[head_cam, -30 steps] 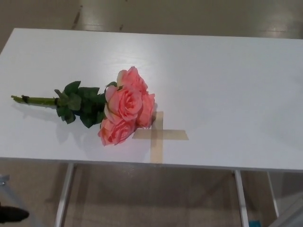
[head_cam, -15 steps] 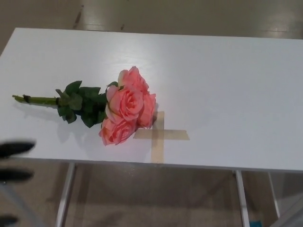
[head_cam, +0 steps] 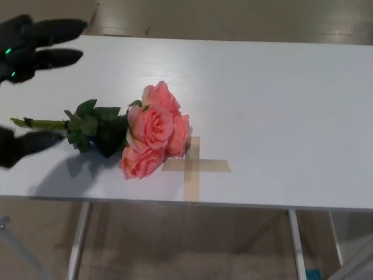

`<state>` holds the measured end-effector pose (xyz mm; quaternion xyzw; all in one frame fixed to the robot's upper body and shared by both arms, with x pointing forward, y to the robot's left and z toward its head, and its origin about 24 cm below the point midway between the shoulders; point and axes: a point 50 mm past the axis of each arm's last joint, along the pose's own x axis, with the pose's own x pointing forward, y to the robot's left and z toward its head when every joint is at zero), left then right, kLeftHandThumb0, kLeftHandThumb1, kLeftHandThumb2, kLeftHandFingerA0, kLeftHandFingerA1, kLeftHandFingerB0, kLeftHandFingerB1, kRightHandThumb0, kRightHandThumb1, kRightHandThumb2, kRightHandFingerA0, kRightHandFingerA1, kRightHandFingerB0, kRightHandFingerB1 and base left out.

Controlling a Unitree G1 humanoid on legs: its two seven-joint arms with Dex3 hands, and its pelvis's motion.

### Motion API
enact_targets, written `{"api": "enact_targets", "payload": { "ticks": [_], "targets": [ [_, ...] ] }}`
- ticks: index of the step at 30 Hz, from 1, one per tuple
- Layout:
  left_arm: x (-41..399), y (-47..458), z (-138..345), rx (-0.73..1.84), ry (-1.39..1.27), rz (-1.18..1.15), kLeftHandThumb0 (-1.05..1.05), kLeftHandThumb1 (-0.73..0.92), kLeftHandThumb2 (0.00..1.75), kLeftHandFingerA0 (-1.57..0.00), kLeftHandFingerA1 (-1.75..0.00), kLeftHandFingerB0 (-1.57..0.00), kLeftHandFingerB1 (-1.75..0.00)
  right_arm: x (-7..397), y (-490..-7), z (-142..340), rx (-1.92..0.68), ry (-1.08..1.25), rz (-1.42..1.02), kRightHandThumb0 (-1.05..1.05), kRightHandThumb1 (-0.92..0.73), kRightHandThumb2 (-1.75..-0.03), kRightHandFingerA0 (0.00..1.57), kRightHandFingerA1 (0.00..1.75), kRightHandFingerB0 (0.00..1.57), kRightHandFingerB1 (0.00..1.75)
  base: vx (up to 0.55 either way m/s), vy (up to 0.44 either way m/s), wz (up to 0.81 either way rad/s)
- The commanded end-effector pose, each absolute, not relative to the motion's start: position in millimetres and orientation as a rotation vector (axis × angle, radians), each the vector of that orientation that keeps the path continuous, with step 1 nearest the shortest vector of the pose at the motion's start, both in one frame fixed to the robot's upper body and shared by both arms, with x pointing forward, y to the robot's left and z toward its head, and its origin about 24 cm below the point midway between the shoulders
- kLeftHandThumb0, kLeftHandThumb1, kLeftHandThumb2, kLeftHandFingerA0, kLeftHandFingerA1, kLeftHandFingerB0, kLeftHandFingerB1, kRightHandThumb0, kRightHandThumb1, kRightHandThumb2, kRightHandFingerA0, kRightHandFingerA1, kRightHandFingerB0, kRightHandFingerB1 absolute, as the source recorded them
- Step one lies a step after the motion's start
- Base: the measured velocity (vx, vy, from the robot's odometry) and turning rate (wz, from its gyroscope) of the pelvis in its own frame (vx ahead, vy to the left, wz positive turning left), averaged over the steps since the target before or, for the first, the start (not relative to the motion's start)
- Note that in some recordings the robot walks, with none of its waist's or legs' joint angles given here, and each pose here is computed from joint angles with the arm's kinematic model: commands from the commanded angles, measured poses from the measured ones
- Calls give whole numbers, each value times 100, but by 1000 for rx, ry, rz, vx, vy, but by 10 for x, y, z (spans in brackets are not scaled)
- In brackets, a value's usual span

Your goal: Use the left hand to pick up the rose and passes it to a human.

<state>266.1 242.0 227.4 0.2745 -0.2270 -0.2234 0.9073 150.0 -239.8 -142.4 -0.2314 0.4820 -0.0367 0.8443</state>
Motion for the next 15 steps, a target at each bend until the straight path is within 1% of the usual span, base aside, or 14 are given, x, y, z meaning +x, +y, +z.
{"api": "enact_targets", "payload": {
  "ticks": [1, 2, 3, 4, 5, 6, 9, 12, 13, 15],
  "targets": [
    [3160, 2443, 2184, 919, -309, -281, -77, 45, 76, -18, -37, -13, -36, 1484, -2431, -1425, -487, 1036, -76, -30, -70, -61, 62, 41, 49, 37, 0, 0, 0],
    [3241, 2443, 2154, 962, -275, -266, -77, 45, 76, -18, -37, -13, -36, 1486, -2432, -1424, -484, 1036, -78, -30, -70, -61, 62, 41, 49, 37, 0, 0, 0],
    [3292, 2440, 2163, 983, -262, -257, -75, 52, 58, -23, -30, -15, -28, 1516, -2428, -1414, -485, 1030, -78, -30, -70, -61, 62, 41, 49, 37, 0, 0, 0],
    [3343, 2436, 2157, 1006, -241, -252, -77, 44, 76, -16, -37, -9, -35, 1524, -2430, -1411, -485, 1027, -78, -30, -70, -61, 62, 41, 49, 37, 0, 0, 0],
    [3384, 2431, 2142, 1026, -217, -250, -77, 44, 76, -16, -37, -9, -35, 1515, -2435, -1412, -486, 1027, -79, -30, -70, -61, 62, 41, 49, 37, 0, 0, 0],
    [3452, 2421, 2135, 1052, -189, -246, -36, 17, 83, 0, -47, 0, -47, 1532, -2437, -1405, -485, 1022, -80, -30, -70, -61, 62, 41, 49, 37, 0, 0, 0],
    [3575, 2380, 2073, 1103, -113, -249, -36, 17, 83, 0, -47, 0, -48, 1522, -2431, -1409, -485, 1020, -77, -30, -71, -61, 62, 41, 50, 37, 0, 0, 0],
    [3597, 2379, 2069, 1110, -110, -248, -36, 17, 83, 0, -47, 0, -48, 1522, -2430, -1409, -485, 1020, -76, -30, -71, -61, 62, 41, 50, 37, 0, 0, 0],
    [3665, 2290, 1958, 1179, -52, -270, -73, 49, 57, -16, -28, -7, -23, 1518, -2446, -1405, -489, 1018, -77, -30, -71, -61, 62, 41, 50, 37, 0, 0, 0],
    [3681, 2280, 1945, 1190, -45, -271, -73, 49, 57, -16, -28, -7, -23, 1518, -2448, -1405, -489, 1018, -77, -30, -71, -61, 62, 41, 50, 37, 0, 0, 0]
  ]
}}
